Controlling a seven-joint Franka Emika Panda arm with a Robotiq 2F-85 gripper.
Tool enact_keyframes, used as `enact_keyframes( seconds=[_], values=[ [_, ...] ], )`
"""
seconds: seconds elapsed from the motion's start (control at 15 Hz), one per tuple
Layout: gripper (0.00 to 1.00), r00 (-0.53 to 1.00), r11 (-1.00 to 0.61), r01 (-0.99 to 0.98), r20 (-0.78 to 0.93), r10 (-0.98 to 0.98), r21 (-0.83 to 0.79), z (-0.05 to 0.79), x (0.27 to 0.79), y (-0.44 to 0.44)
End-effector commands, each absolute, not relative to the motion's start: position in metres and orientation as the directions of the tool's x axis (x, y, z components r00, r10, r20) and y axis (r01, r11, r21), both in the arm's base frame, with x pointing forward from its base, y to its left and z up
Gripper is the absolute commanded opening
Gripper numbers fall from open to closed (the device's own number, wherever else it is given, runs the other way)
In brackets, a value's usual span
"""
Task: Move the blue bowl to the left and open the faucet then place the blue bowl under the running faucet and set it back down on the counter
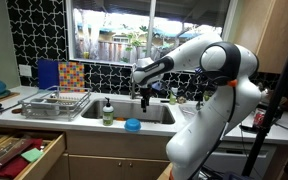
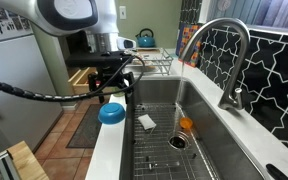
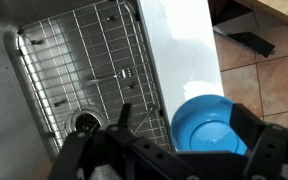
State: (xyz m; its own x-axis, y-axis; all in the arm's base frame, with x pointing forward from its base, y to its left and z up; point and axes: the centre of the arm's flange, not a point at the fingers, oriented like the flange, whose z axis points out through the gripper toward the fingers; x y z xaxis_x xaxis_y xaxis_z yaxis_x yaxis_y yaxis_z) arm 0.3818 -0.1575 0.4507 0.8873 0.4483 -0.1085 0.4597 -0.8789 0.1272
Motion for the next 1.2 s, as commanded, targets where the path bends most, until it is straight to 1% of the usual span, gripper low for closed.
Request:
enact_keyframes(
  seconds=[0.0,0.4,0.47,1.13],
  values=[
    [1.0,0.817,-0.799,0.576,-0.088,0.57,0.169,0.432,0.358,-0.124],
    [1.0,0.725,-0.705,0.687,-0.095,0.682,0.175,0.399,0.338,-0.073],
    [1.0,0.757,-0.741,0.654,-0.104,0.646,0.152,0.408,0.356,-0.084],
    [1.0,0.72,-0.702,0.69,-0.075,0.689,0.176,0.393,0.346,-0.065]
  ],
)
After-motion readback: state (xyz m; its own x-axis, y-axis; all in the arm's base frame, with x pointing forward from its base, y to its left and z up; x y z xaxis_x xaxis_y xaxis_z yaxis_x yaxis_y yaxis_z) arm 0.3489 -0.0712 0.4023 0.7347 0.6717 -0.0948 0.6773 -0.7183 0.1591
